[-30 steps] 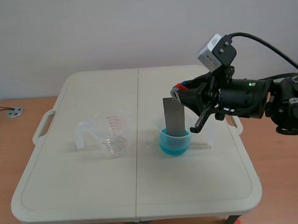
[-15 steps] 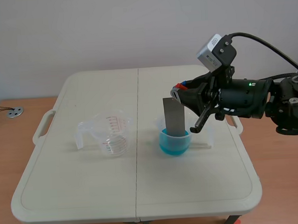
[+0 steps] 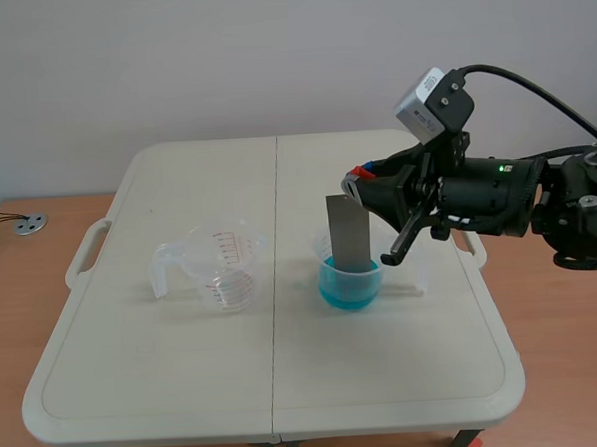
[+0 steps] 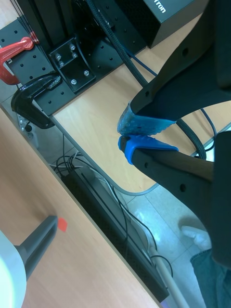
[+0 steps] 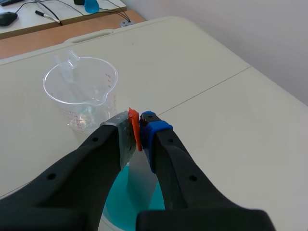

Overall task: Hold the metal plate by the orange handle, dip it into the blue solution, take it out and point at it, then put the plate back in the beaker on the left.
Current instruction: 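Hold the plate still in the solution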

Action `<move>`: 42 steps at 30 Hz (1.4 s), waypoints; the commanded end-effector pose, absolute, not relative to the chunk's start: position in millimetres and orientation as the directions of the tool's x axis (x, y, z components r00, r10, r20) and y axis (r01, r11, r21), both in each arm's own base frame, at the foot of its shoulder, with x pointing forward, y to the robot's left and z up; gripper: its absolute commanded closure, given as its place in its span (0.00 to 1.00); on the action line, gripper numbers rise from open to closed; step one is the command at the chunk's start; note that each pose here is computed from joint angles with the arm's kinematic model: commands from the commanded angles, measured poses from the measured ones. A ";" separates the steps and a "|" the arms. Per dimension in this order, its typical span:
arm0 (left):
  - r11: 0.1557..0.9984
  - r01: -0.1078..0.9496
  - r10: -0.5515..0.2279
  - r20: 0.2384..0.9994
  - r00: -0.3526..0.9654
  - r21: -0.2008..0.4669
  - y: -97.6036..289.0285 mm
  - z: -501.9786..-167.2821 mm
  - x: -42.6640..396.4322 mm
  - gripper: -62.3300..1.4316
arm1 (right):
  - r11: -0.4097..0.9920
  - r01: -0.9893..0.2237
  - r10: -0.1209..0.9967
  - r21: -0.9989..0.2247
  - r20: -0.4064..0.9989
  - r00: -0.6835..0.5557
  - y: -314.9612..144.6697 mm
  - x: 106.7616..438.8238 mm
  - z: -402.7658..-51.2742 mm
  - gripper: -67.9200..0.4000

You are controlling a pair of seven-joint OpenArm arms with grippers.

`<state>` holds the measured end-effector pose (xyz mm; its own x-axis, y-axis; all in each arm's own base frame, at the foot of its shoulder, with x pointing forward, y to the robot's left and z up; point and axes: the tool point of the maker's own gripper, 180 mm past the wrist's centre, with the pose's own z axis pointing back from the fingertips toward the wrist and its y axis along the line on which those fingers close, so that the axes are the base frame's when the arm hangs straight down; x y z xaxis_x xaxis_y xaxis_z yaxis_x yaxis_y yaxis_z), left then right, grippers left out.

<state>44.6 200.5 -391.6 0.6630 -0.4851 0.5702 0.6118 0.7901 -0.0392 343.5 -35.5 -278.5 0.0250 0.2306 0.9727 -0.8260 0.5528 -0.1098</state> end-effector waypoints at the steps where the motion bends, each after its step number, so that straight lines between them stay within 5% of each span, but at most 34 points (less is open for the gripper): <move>1: 0.788 0.614 -0.477 0.584 0.657 -0.047 195.8 -389.5 45.8 0.93 | 0.550 -0.827 0.238 -0.117 0.971 0.021 -42.4 342.9 -276.8 0.97; 36: 0.784 0.620 -0.492 0.568 0.660 -0.042 197.7 -391.6 43.7 0.93 | 0.520 -0.808 0.263 -0.278 0.952 -0.158 -47.4 346.1 -219.6 0.97; 42: 0.778 0.627 -0.519 0.608 0.601 0.044 206.8 -385.3 78.9 0.93 | 0.497 -0.802 0.276 -0.330 0.937 -0.214 -46.4 343.0 -203.2 0.97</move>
